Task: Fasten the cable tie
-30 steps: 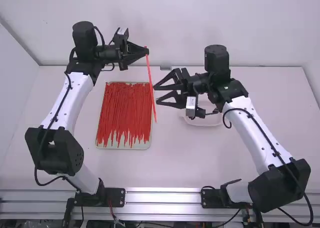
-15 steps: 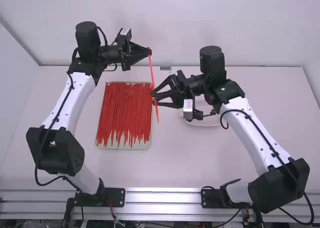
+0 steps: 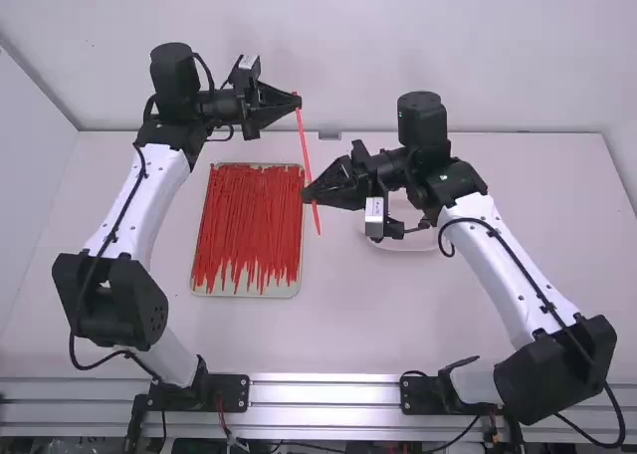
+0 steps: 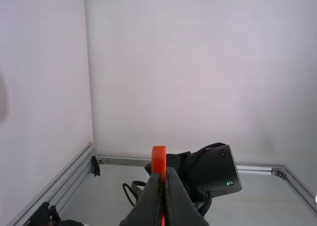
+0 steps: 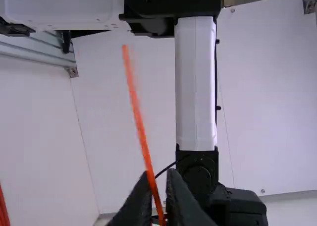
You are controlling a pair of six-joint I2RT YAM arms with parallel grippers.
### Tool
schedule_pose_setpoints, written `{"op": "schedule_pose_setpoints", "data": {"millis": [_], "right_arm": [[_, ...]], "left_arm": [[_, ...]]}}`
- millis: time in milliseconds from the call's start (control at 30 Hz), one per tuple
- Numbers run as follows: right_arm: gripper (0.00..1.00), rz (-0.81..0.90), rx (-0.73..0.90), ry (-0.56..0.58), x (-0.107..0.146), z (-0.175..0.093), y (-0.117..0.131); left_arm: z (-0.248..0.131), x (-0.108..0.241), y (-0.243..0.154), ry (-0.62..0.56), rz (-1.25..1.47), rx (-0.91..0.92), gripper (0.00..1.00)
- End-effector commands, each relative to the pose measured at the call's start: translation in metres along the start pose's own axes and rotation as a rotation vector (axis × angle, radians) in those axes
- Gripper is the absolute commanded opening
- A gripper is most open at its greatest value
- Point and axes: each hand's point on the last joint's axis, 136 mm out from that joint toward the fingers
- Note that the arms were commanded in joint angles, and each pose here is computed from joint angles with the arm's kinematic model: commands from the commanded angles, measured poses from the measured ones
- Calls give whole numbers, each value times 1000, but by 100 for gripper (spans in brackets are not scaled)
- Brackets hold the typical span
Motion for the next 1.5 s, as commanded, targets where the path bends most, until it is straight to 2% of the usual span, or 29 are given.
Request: {"op": "schedule_pose_setpoints", "data": {"millis": [0,133,167,200,267,367,433,533,733,833,933,1000,1167,1367,1467], "right_arm": [[0,31,4,-6,-7,-1,-8],[0,254,-1,12,-4,-1,-7],[0,375,-2,25,-2,-1,-7],[0,388,-2,25,-2,-1,-7],[0,612,1,26,-2,-1,-7],[0,727,3,27,-2,-1,-7],[0,906,10,45,2,-4,-6],[0,1036,25,77,7,-7,-6],[0,1164,85,205,31,-12,-8],[0,1132,68,152,23,-10,-13],[0,1033,16,17,1,-8,-17],[0,1029,13,5,0,-10,-18],[0,1219,96,125,25,-8,-28],[0,1462,368,281,68,-22,-51],[0,1540,457,335,82,-30,-50]], "left_arm": [[0,5,-9,10,48,7,2],[0,5,-8,9,125,7,2],[0,5,-8,9,182,7,2],[0,5,-8,9,188,7,2],[0,5,-5,10,287,1,2],[0,5,-5,11,355,1,2],[0,6,0,14,416,-9,2],[0,7,8,20,456,-25,2],[-1,10,20,34,515,-47,2],[-1,10,23,38,562,-52,2],[-1,11,24,42,631,-51,2],[-1,11,24,41,656,-52,2],[-1,10,23,41,698,-51,2],[-1,10,24,47,909,-47,2],[-1,10,24,50,1063,-45,2]]}}
Point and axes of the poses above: each hand's point on the last joint's axis, 136 mm out from that joint toward the fingers, its own z axis out along the fingers, its own y axis along the line the jaws close on, x = y × z, and after that the axes turned 6 degrees about -z, right-handed
